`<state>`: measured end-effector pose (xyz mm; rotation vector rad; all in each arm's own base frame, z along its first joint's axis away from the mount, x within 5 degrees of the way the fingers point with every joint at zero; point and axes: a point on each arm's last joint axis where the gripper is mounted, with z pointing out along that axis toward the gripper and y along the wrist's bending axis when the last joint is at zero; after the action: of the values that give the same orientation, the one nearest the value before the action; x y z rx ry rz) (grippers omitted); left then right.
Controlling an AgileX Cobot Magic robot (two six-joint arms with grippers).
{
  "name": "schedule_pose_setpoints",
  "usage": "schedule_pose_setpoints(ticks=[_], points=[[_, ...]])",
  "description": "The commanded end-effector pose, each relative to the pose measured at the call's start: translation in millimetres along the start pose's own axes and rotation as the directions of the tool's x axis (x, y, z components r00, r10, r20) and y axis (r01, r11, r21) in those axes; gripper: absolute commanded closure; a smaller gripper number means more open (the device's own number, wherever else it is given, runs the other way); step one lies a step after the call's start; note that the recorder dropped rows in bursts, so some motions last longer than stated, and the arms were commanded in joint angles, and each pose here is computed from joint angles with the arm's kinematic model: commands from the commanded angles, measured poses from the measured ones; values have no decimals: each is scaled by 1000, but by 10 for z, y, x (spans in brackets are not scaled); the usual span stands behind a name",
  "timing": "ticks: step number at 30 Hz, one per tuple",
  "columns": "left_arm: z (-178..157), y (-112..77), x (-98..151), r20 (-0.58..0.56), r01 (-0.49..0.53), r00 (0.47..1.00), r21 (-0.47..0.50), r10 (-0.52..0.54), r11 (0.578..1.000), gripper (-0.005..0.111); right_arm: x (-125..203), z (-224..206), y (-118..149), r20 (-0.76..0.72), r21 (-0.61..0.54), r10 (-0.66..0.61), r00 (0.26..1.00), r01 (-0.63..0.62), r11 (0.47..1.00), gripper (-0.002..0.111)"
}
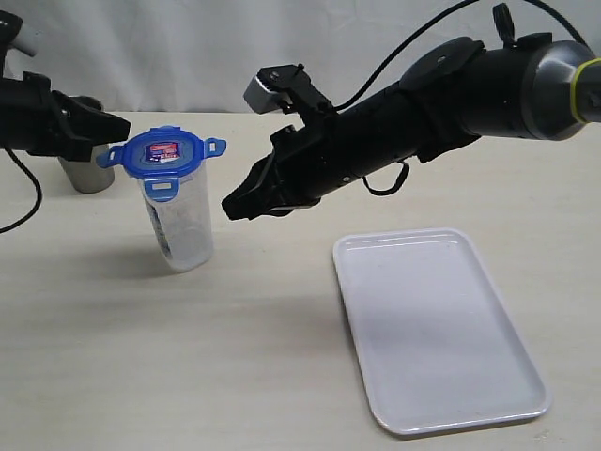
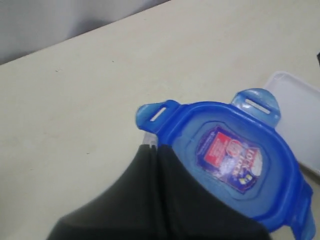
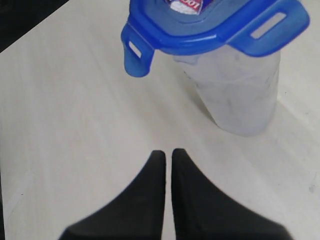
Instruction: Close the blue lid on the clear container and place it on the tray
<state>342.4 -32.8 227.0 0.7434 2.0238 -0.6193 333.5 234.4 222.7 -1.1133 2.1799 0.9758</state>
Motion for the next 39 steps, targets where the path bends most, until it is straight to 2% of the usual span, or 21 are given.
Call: schedule_pose_setpoints(ticks=[1, 4, 6, 10, 12, 15, 20, 26, 32, 39], points=[[-175, 13, -155, 22, -38, 999, -153, 42, 987, 107, 0, 1, 0, 5, 6, -1, 1000, 1, 1000, 104], [-246, 4, -210, 30, -52, 998, -200, 60, 978, 107, -5, -3, -18, 11, 21, 0, 1000, 0, 1000, 104], [-234, 1, -143, 13, -51, 998, -207, 54, 977, 107, -9, -4, -28, 16, 32, 0, 1000, 0, 999, 104], [-211, 45, 118, -77, -66, 996, -293, 45, 954, 107, -11, -4, -32, 18, 36, -1, 1000, 0, 999, 104], [-201, 19, 141, -77, -62, 996, -270, 43, 961, 107, -10, -4, -30, 17, 34, 0, 1000, 0, 999, 104], [-174, -81, 119, -48, -51, 998, -166, 44, 985, 107, -9, -4, -27, 16, 31, 0, 1000, 0, 1000, 104], [-59, -239, 130, -62, -65, 996, -107, 59, 992, 107, -6, -3, -20, 12, 23, 0, 1000, 0, 1000, 104], [-12, -280, 169, -87, -80, 994, -120, 70, 989, 107, -4, -3, -15, 10, 17, 6, 1000, -6, 1000, 104], [-95, -256, 104, -83, -104, 993, -199, 89, 974, 107, -8, -4, -24, 14, 27, 8, 1000, -9, 1000, 104], [-160, -286, 40, -65, -119, 992, -216, 107, 969, 107, -179, -158, -34, 106, 143, -27, 994, 12, 990, 104]])
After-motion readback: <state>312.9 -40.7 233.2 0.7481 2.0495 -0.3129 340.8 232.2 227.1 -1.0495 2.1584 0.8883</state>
